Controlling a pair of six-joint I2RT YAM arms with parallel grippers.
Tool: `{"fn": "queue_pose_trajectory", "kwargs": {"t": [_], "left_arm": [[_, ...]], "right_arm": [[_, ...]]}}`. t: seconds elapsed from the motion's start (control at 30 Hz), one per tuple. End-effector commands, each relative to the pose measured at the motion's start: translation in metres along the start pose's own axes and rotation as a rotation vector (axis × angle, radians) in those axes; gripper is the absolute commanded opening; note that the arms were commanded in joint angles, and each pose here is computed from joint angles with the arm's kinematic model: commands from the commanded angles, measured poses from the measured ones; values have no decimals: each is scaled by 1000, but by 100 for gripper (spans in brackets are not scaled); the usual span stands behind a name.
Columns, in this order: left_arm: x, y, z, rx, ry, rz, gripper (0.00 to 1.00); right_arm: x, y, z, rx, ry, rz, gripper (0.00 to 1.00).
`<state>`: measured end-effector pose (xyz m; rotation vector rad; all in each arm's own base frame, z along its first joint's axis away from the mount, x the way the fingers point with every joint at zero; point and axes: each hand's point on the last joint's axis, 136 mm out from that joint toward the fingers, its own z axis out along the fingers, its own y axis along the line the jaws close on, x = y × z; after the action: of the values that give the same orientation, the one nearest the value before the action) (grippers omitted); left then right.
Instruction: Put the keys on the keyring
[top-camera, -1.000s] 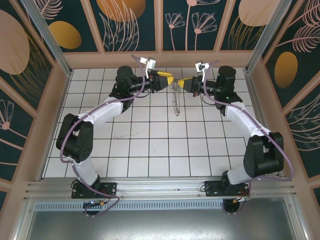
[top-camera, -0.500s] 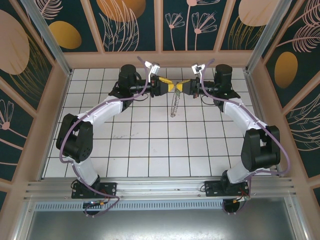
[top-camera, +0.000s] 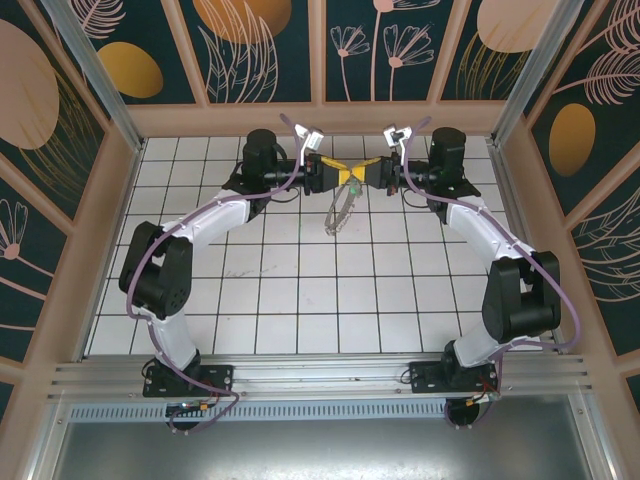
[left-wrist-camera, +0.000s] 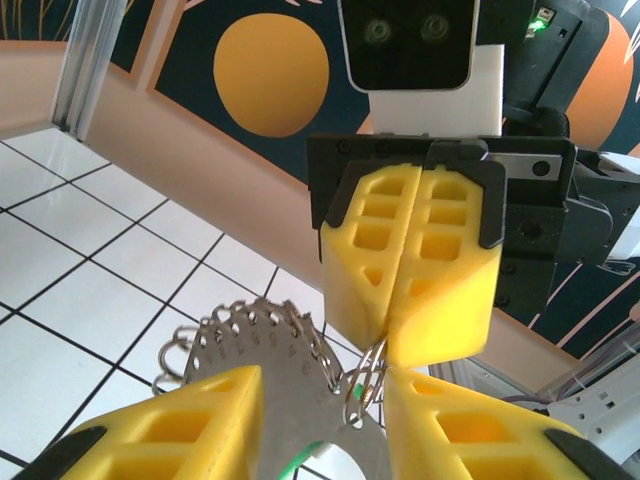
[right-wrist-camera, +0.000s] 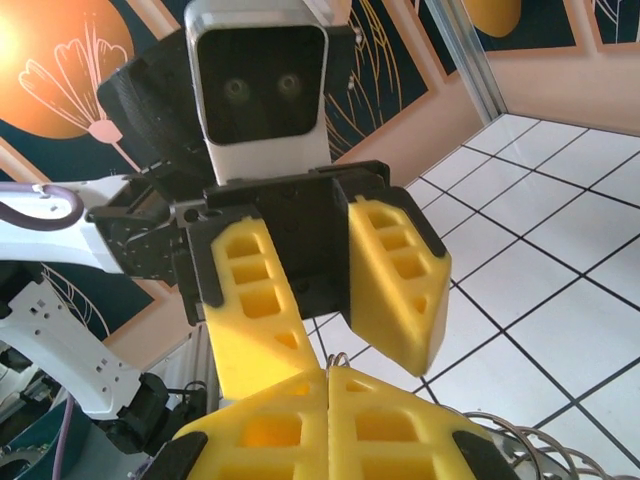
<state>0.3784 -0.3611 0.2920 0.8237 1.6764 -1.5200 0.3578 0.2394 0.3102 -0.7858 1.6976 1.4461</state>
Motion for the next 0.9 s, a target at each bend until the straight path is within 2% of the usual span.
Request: {"fn": "queue_pose_trajectory", "kwargs": {"t": [0.0,0.2,0.53,0.87], "left_arm": [[-14,-13,-2,61,-30,50,36],[-18,-20,-3,100,-48,53,35],[-16,-24,-2,130,-43,49,28],[-6,-14,0,125,-32,23,32]], "right_arm": [[-13,17,-2,-44,-19,-81,0],[-12,17,-1,-48,-17,-78,0],[-14,16,1,-47,-21,-80,0],[-15,17,1,-54,-21,-84,0]]}}
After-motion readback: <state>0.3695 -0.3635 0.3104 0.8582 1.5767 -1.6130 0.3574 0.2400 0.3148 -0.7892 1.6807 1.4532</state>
